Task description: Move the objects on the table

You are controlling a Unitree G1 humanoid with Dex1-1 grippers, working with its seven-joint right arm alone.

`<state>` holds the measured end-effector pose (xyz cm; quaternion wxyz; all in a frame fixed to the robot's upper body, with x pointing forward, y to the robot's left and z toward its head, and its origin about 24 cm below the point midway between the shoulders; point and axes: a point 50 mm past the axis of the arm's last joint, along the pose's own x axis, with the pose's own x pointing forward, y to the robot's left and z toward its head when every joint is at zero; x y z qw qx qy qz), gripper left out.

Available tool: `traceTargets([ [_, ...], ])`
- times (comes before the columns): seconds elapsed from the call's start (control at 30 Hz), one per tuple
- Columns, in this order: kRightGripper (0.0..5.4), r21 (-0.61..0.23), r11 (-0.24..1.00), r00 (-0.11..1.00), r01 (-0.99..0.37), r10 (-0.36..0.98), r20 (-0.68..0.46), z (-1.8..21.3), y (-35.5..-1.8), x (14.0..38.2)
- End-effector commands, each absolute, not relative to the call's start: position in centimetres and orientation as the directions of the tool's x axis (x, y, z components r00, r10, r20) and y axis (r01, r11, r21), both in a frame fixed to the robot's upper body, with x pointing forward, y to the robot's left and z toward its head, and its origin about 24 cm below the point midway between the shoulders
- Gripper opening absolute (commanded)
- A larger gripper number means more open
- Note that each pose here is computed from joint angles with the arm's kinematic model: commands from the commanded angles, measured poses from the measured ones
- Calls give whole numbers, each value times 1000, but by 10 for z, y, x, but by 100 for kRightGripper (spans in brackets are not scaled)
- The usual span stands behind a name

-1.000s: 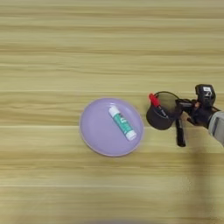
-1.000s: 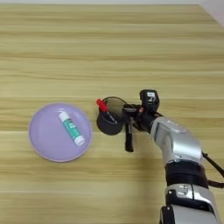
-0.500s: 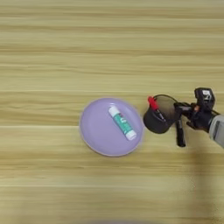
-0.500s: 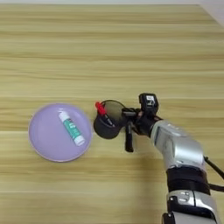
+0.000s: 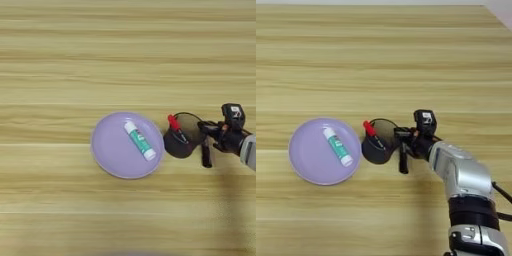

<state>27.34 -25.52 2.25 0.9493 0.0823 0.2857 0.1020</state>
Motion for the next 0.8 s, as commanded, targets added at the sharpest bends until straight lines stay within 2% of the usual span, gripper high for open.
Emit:
traceTargets([
  [0.03, 25, 148, 977, 855, -151, 205, -477, 44, -263, 282],
  [0.53, 25, 139, 978, 858, -153, 202, -472, 47, -263, 281],
  [0.8, 117, 144, 978, 858, -154, 205, -471, 46, -262, 280],
])
